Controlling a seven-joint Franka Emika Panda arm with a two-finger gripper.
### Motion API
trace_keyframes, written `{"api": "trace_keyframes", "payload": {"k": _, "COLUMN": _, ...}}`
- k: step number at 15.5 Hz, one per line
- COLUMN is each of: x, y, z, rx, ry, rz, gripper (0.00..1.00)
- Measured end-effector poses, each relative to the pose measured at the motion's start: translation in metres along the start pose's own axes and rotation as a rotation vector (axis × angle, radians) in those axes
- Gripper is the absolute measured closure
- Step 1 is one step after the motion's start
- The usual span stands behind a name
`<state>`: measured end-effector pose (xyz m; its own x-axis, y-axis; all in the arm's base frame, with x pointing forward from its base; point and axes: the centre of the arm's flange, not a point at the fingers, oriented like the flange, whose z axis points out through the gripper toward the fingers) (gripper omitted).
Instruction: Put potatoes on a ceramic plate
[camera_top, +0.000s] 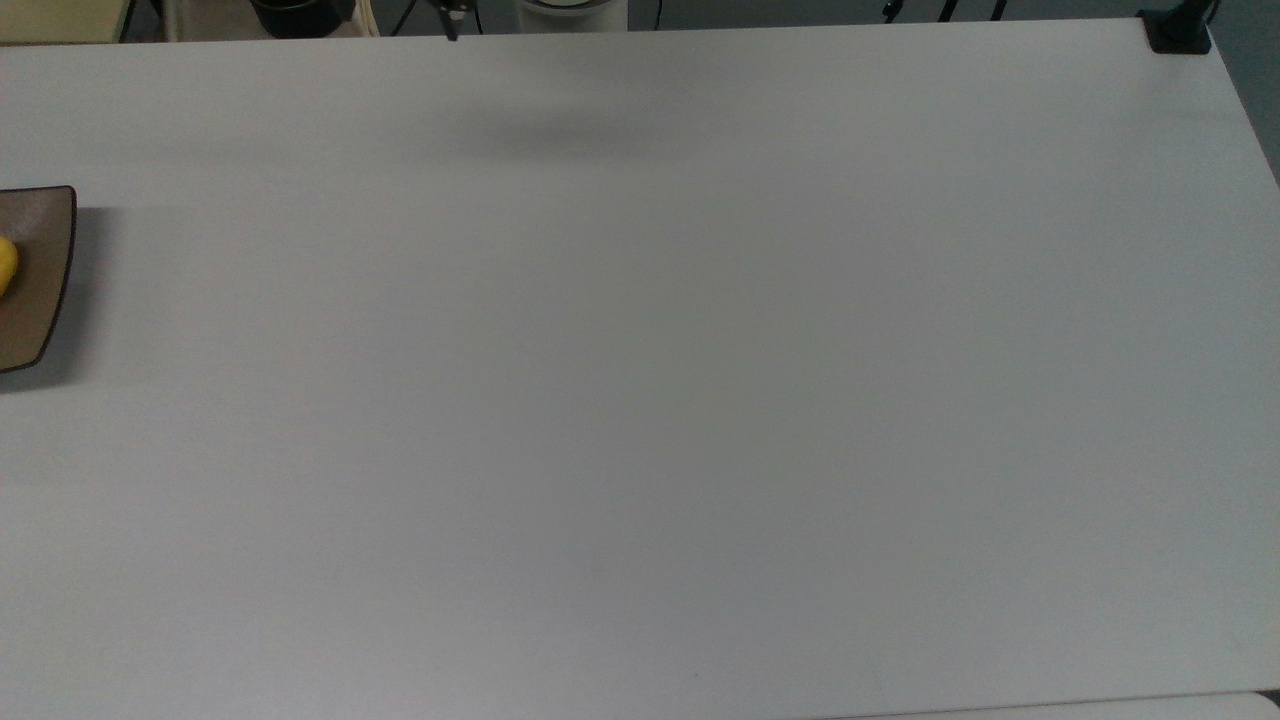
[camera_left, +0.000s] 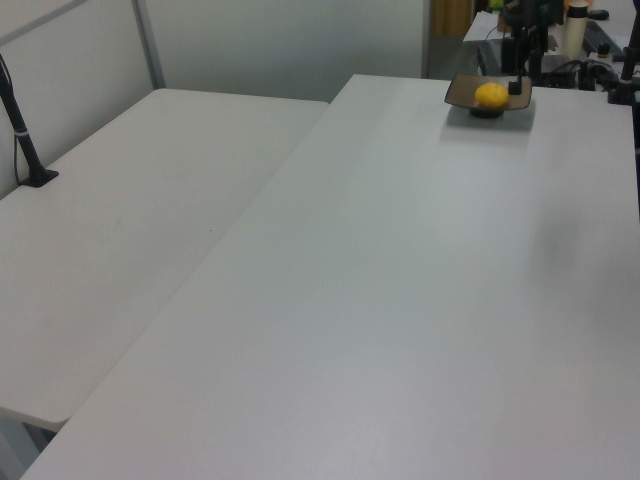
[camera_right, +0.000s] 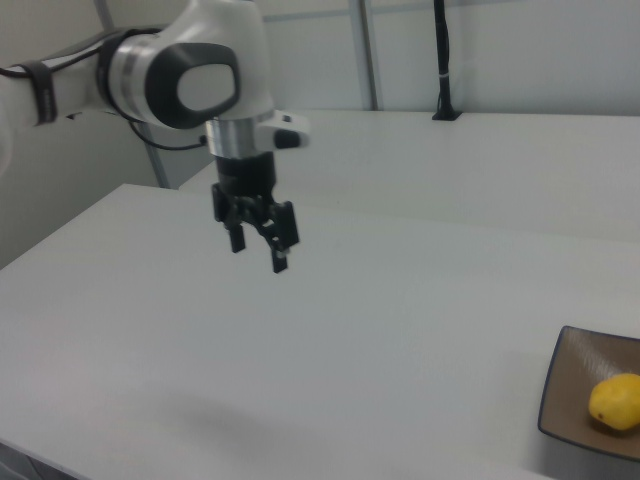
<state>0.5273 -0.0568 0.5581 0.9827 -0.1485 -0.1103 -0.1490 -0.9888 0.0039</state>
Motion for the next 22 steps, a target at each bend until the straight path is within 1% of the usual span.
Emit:
{"api": "trace_keyframes", "payload": {"k": 2, "x": -0.004, "y": -0.029, "z": -0.003, "rx": -0.005, "ry": 0.007, "rz": -0.009, "gripper": 0.0}}
{"api": "trace_keyframes", "payload": {"k": 3, "x": -0.004, "y": -0.034, "z": -0.003, "rx": -0.005, "ry": 0.013, "rz": -0.009, "gripper": 0.0}}
{"api": "trace_keyframes", "payload": {"k": 8, "x": 0.001, "y": -0.043, "z": -0.015, "rx": 0.004, "ry": 0.085, "rz": -0.015, "gripper": 0.0}}
{"api": "trace_keyframes", "payload": {"k": 10, "x": 0.001, "y": -0.053, "z": -0.016, "rx": 0.005, "ry": 0.104, "rz": -0.033, "gripper": 0.0}}
{"api": "trace_keyframes", "payload": {"k": 13, "x": 0.001, "y": -0.074, "z": -0.01, "rx": 0.0, "ry": 0.094, "rz": -0.074, "gripper": 0.0}}
{"api": "trace_keyframes", "payload": {"k": 16, "x": 0.004, "y": -0.081, "z": -0.002, "rx": -0.003, "ry": 0.079, "rz": -0.107, "gripper": 0.0}}
{"api": "trace_keyframes", "payload": {"k": 18, "x": 0.007, "y": -0.084, "z": 0.004, "rx": 0.01, "ry": 0.07, "rz": -0.122, "gripper": 0.0}}
{"api": "trace_keyframes", "payload": {"k": 22, "x": 0.018, "y": -0.087, "z": 0.011, "rx": 0.025, "ry": 0.092, "rz": -0.132, "gripper": 0.0}}
